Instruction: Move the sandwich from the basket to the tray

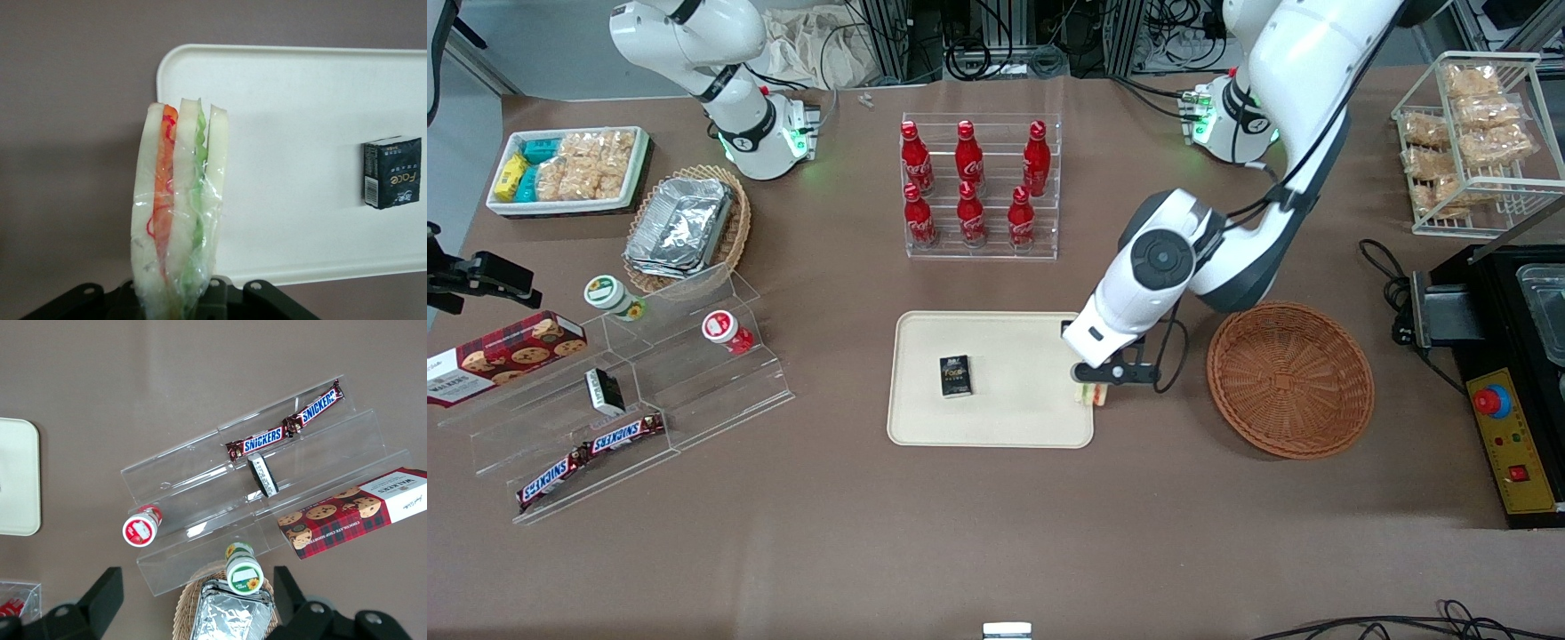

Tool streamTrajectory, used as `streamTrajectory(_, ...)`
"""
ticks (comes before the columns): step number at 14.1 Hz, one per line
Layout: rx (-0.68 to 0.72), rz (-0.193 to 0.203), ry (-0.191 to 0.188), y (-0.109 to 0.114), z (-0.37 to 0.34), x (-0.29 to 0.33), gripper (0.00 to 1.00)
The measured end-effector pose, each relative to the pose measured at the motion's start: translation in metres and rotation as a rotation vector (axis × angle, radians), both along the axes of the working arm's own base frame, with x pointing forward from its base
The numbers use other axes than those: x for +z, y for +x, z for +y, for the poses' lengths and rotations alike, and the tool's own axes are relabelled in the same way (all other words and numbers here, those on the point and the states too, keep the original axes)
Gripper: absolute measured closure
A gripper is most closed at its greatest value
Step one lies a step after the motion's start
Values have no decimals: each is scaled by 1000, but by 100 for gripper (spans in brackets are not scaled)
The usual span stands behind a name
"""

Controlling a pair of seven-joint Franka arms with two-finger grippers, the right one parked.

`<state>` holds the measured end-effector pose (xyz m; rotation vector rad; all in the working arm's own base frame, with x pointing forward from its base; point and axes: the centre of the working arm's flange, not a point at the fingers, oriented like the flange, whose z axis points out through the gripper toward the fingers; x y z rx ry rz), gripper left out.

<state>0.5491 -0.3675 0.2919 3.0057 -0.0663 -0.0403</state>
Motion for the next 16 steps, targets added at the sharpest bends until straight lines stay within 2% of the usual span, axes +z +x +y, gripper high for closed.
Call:
streamTrajectory(4,-16,16,-10,2,-22,-26,83)
streamTrajectory(8,-17,12,42,3,-22,-55,83)
streamTrajectory(11,3,7,33,4,-24,-71,83)
streamTrajectory(13,24,9,31,5,-24,-73,79)
streamTrajectory(16,48,7,29,7,-25,-70,56)
